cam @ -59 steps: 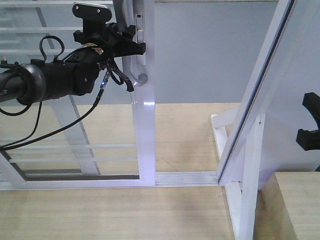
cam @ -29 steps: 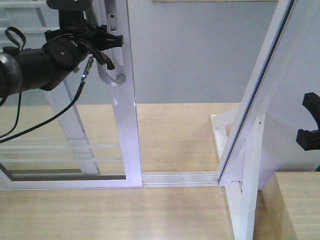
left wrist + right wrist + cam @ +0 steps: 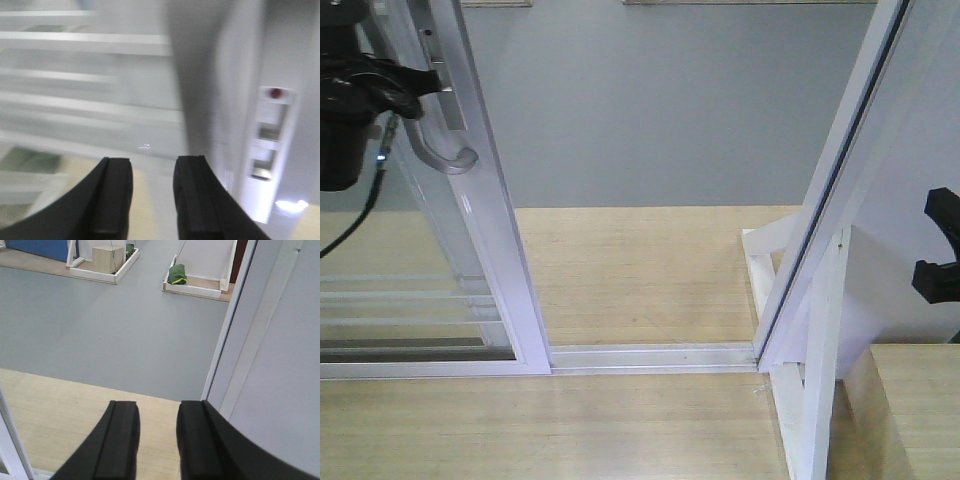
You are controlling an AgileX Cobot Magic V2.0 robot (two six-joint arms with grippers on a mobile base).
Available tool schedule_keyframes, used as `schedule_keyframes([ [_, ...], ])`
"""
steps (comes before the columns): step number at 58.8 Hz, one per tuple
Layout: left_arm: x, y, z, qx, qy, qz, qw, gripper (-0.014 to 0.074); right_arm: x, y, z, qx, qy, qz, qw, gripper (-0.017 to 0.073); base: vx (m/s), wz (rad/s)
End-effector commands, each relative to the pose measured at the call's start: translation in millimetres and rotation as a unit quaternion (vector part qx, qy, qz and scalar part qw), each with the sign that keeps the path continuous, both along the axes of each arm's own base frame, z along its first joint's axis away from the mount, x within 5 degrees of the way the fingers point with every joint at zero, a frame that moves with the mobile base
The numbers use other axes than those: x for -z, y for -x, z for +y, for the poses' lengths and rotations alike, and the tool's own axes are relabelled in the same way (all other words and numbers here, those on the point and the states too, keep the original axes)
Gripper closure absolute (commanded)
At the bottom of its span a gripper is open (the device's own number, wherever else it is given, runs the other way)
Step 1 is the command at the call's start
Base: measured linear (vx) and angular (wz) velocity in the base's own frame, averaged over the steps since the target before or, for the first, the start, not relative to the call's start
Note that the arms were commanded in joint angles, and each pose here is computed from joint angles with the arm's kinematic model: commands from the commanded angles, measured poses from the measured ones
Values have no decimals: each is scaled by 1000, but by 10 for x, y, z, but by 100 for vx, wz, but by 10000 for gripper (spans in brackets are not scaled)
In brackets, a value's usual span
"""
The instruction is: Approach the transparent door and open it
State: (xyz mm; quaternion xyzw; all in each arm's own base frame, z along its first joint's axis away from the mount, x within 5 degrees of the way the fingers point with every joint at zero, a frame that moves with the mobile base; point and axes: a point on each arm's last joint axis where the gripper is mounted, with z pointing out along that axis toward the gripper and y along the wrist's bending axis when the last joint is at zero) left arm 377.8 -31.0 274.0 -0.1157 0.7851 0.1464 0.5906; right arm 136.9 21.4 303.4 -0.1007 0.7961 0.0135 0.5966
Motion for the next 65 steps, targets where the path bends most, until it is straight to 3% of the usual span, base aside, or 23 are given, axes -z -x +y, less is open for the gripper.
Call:
schedule_keyframes([
  [1,-334,172,93,-19,-14,-49,999,251,-166,-10,-3,-1,0,-51,999,276,0,0],
  [10,-454,318,96,-8,-4,-61,998,251,-154,-23,-1,-1,1,-47,999,276,0,0],
  [21,-670,610,-43,89,54,-66,992,252,-153,-23,-1,-1,1,-46,999,276,0,0],
  [25,-764,727,-79,124,62,-72,988,258,-153,-23,-1,-1,1,-46,999,276,0,0],
  [35,-941,1037,-74,160,76,-96,979,311,-153,-23,-1,-1,1,-46,999,277,0,0],
  [45,-1049,1419,-96,217,92,-113,965,363,-153,-23,-1,-1,-1,-46,999,277,0,0],
  [55,-1242,1823,-120,278,101,-148,944,370,-153,-23,-1,-1,-1,-46,999,279,0,0],
  [65,-1408,2082,-85,292,99,-189,932,370,-153,-23,-1,-1,-1,-46,999,279,0,0],
])
